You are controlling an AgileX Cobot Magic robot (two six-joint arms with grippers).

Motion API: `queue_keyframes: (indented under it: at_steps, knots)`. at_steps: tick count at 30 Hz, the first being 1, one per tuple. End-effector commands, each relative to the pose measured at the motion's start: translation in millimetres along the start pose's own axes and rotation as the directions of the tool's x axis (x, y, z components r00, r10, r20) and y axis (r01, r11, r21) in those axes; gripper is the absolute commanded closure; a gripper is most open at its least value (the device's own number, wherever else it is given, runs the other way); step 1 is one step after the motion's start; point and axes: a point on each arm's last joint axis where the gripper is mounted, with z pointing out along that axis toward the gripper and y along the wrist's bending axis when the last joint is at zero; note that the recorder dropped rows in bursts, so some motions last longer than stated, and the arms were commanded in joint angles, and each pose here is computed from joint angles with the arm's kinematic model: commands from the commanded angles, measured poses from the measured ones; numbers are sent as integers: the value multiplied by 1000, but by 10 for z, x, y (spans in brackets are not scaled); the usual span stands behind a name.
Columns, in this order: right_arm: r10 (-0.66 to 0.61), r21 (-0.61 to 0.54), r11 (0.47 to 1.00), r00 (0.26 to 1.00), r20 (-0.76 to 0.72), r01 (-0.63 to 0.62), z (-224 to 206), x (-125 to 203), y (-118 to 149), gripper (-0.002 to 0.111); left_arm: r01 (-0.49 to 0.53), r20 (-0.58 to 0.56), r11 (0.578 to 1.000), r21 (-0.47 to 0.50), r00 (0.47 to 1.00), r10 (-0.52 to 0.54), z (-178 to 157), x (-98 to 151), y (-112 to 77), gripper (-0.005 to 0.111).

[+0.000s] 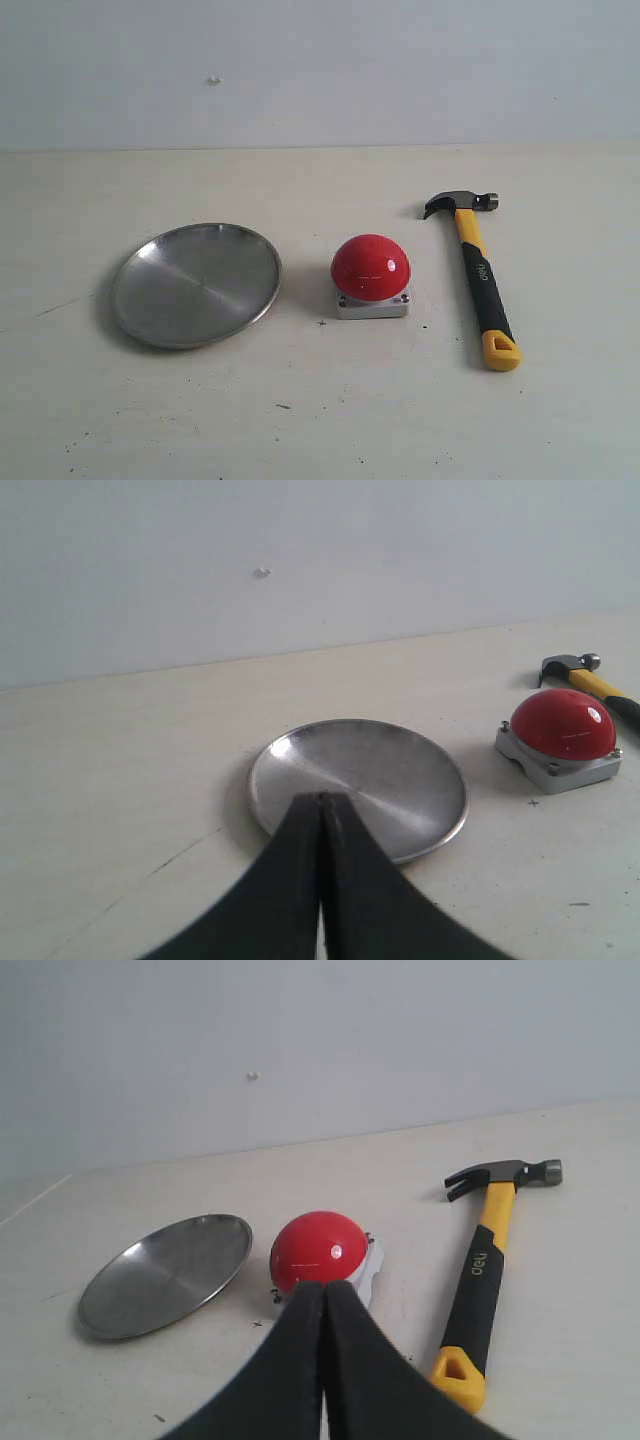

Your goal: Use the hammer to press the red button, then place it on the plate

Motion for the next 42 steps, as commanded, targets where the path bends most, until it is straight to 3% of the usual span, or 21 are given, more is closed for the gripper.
queue_keyframes:
  at_steps: [1, 12, 17, 24, 31, 37, 42]
  knots:
    - [-10, 10, 1000, 1000, 20, 10, 1, -5, -11, 108, 7, 20, 1000, -3, 1000, -7, -5, -11, 2, 107]
    - [-10, 12, 1000, 1000, 26, 9, 1, -11, -13, 108, 7, 20, 1000, -3, 1000, -7, -5, -11, 2, 107]
    - [-13, 34, 999, 995, 102, 10, -4, -80, -32, 108, 7, 20, 1000, -3, 1000, -7, -5, -11, 2, 107]
    - [132, -1, 991, 983, 128, -133, -6, -102, -17, 108, 7, 20, 1000, -3, 1000, -7, -5, -11, 2, 107]
    - [131, 0, 991, 983, 132, -132, -7, -105, -18, 108, 7, 20, 1000, -3, 1000, -7, -5, -11, 2, 107]
    - [149, 60, 981, 916, 373, -184, -66, -312, -115, 108, 7, 20, 1000, -3, 1000, -7, -5, -11, 2, 107]
    - [255, 25, 956, 869, 425, -292, -85, -351, -135, 108, 7, 20, 1000, -3, 1000, -7, -5, -11, 2, 107]
